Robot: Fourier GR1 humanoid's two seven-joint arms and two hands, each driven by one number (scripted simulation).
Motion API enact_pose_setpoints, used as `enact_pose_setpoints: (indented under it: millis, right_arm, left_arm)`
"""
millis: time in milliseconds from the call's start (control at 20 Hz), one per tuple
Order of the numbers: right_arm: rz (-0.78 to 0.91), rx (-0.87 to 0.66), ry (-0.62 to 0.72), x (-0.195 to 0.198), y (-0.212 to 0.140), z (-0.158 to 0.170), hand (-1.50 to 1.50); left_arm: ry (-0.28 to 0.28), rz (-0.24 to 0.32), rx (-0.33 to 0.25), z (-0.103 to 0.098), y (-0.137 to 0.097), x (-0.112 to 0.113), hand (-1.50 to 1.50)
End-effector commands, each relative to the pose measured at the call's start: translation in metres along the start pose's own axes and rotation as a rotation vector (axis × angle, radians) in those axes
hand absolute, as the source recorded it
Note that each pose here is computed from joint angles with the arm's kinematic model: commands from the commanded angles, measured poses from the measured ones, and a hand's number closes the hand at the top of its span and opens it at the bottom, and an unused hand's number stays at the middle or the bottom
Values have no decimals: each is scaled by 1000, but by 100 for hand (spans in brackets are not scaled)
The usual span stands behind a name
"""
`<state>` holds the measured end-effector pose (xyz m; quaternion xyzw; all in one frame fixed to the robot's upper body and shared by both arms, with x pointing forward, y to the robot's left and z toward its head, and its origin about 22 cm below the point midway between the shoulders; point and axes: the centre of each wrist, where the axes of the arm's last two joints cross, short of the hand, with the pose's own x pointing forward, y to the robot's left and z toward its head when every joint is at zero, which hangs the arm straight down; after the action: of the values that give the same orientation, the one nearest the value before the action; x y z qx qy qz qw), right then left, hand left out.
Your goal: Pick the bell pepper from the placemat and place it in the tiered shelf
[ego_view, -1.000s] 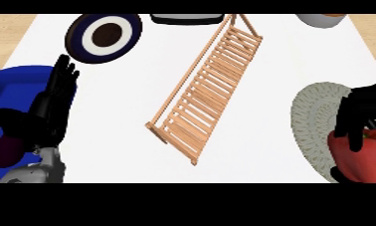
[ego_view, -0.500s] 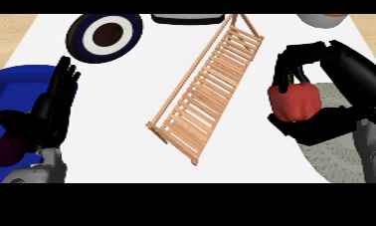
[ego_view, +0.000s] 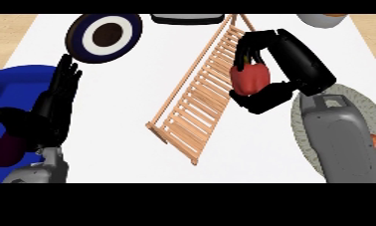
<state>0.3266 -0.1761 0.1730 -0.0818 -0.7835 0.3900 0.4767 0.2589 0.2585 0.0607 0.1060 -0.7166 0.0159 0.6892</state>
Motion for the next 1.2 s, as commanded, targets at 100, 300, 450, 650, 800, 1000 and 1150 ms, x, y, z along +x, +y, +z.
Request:
enact_pose_setpoints:
  millis: [100, 300, 450, 650, 800, 1000, 1150]
  right_arm:
    - [85, 14, -9, -10, 22, -36, 150]
    - [-141, -20, 76, -31, 22, -35, 150]
    - [-118, 68, 92, -27, 30, -58, -150]
    - [-145, 85, 63, -22, 21, -66, -150]
    - [-195, 66, 52, -33, 33, -60, -150]
    - [-275, 17, -30, -15, 19, -75, -150]
    - [-368, -10, -22, -10, -15, -71, -150]
  left_arm:
    - [-11, 4, -19, 12, 4, -14, 0]
    - [14, 7, 3, 3, 8, 1, 0]
    - [-2, 0, 1, 6, 17, 5, 0]
    - [-6, -4, 17, -10, 5, -14, 0]
    - [4, -20, 20, -8, 26, 1, 0]
    - [-2, -25, 15, -11, 14, 3, 0]
    - [1, -8, 15, -8, 5, -10, 0]
